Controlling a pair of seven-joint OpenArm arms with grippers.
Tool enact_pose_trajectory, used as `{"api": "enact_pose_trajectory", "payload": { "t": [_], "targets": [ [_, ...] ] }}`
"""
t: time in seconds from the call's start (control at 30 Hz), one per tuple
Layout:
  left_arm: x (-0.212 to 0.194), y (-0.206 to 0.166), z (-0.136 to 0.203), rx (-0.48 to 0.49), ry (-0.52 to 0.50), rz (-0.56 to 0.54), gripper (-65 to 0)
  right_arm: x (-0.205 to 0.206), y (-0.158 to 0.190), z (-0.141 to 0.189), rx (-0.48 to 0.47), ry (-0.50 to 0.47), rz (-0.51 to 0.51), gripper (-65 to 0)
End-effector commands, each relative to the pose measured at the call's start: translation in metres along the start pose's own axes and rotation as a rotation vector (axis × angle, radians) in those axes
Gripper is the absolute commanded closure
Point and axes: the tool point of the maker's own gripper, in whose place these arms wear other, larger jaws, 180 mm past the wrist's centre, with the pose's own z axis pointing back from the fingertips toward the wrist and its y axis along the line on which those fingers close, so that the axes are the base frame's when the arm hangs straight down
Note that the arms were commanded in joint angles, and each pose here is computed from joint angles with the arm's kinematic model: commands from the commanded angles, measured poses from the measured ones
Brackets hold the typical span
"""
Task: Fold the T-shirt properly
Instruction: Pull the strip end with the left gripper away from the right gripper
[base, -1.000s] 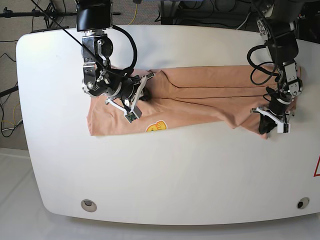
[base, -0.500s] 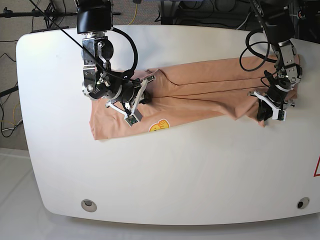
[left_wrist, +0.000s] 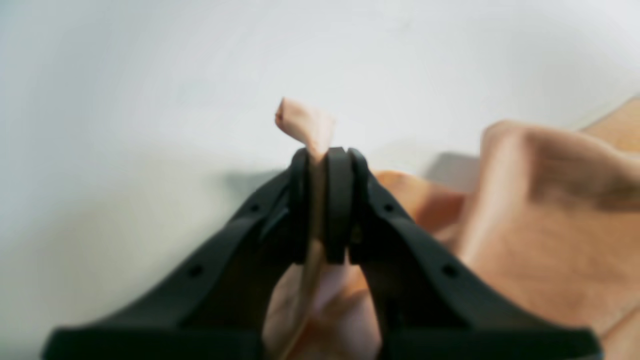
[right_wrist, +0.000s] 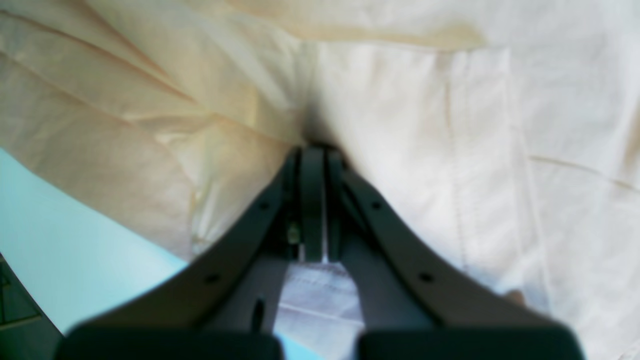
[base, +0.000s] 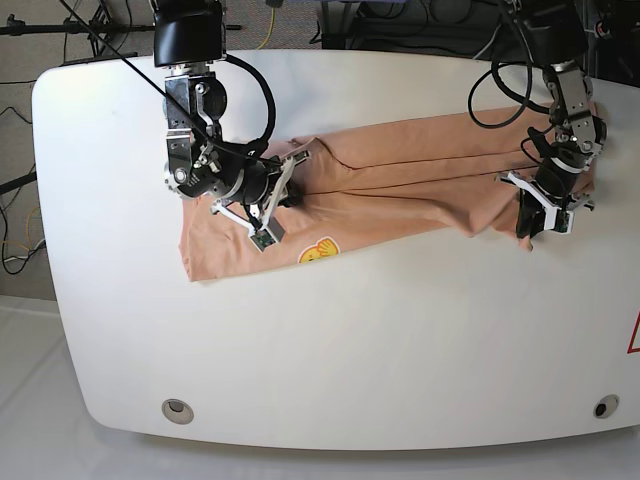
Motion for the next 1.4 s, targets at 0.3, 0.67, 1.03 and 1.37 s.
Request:
{"api": "enact_pose_trajectory", "payload": {
  "t": [0.3,0.67,1.03,1.37],
  "targets": [
    [0.028,0.02,0.01,0.05,-0.04,-0.048,-3.5,0.017,0.002,0.004,0.009,-0.053,0.017,0.0],
    [0.047,0.036,0.019,0.099,-0.042,-0.087,-3.5,0.016,0.002,0.004,0.009,-0.052,0.016,0.0],
    [0.05,0.036,0.027,0.111,0.004,-0.13,-3.5,0.005,0.0,-0.005,0.021,-0.016,-0.01,0.0],
    [0.049,0.033,0.035,0.114,0.035,-0.16,-3.5,0.001,0.0,-0.01,0.029,-0.031,-0.031,0.0]
  ]
}}
